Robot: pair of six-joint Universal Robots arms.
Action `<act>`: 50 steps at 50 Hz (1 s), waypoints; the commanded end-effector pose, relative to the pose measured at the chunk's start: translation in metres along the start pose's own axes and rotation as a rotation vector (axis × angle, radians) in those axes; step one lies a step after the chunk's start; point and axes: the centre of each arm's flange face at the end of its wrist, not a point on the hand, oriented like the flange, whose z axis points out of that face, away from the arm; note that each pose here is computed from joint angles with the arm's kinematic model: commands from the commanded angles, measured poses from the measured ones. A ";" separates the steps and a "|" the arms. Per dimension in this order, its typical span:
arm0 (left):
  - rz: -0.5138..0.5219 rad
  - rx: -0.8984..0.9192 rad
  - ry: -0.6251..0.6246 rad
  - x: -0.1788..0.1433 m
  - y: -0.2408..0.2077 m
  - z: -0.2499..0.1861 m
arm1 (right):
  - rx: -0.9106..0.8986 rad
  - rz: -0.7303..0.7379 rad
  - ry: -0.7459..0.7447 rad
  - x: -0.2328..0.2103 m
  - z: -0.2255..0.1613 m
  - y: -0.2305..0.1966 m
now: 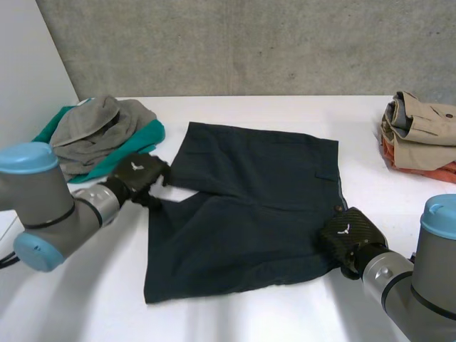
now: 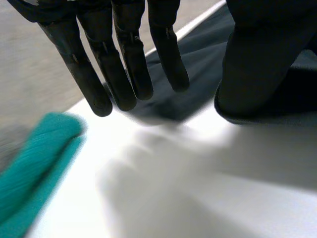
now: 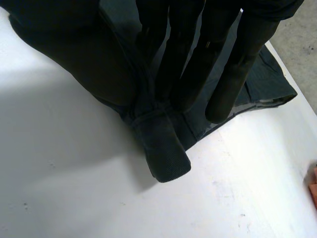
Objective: Fold the laundry.
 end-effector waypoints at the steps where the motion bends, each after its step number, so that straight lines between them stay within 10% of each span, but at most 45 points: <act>1: -0.023 -0.042 -0.226 -0.032 0.004 0.014 | -0.002 -0.001 0.002 0.000 0.000 0.001; 30: -0.025 0.030 -0.055 0.004 -0.034 -0.042 | -0.002 0.000 0.008 0.001 -0.001 0.000; 39: -0.065 0.052 0.071 0.065 -0.075 -0.125 | -0.002 0.000 0.006 0.000 -0.001 0.000; 50: -0.065 -0.197 0.134 0.117 -0.016 -0.137 | -0.004 0.000 0.010 0.001 -0.002 0.000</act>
